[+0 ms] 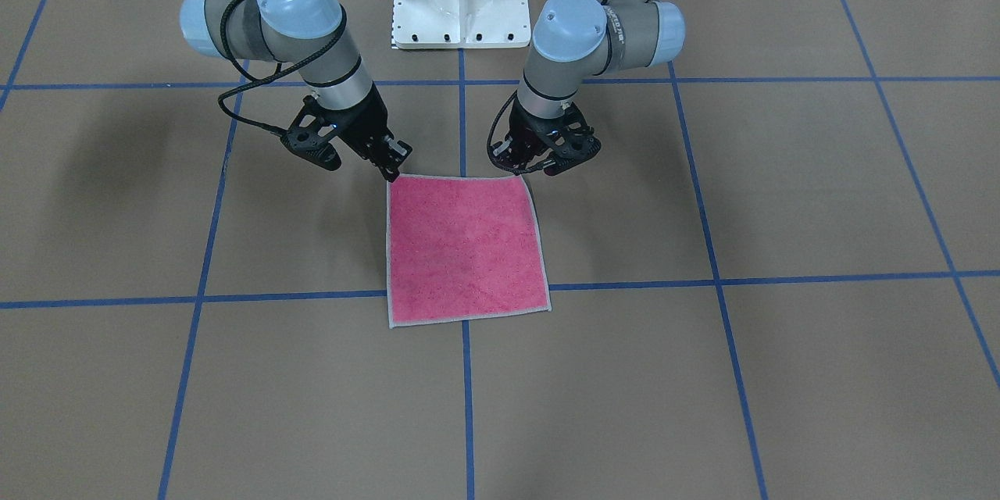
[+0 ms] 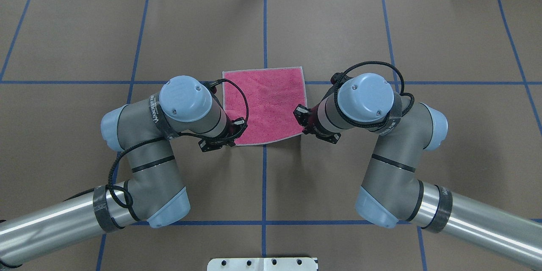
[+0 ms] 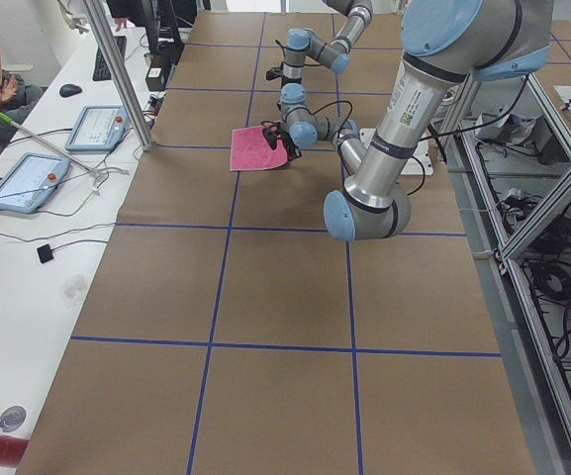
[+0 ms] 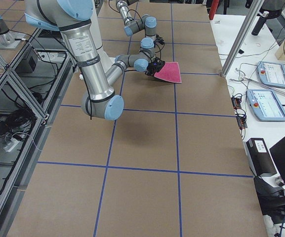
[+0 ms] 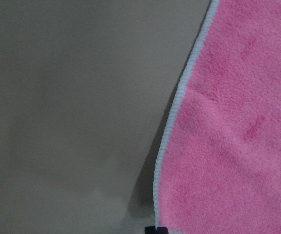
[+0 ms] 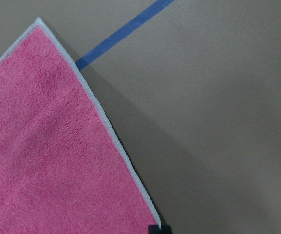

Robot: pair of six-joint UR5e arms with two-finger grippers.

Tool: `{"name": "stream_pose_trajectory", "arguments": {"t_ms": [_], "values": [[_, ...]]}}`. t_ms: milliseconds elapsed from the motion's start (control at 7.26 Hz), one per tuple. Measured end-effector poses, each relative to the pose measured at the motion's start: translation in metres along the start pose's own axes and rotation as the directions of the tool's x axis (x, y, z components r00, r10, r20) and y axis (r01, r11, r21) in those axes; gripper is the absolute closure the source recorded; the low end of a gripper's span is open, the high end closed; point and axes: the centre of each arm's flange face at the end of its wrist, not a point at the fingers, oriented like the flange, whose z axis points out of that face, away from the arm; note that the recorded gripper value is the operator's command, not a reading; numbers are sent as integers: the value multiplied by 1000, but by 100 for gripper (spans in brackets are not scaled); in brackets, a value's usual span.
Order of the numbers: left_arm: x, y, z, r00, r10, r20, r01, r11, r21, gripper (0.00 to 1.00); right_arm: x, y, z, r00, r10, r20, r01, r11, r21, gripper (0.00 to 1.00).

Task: Fold towel twice with both arms
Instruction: 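Grasp the near towel corners with both grippers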

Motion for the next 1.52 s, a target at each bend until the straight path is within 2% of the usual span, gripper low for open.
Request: {"name": "stream_pose_trajectory", "arguments": {"t_ms": [551,1516], "values": [[-1,11,-12,1000,11,-14,-11,998,-61,100,17,12,-3,1000,-7,-9,6,1000,-22,100],[0,17,-25,999,17,-40,-20,997,-79,100,34,15,-13,1000,-7,-19,6,998,-66,100]]}}
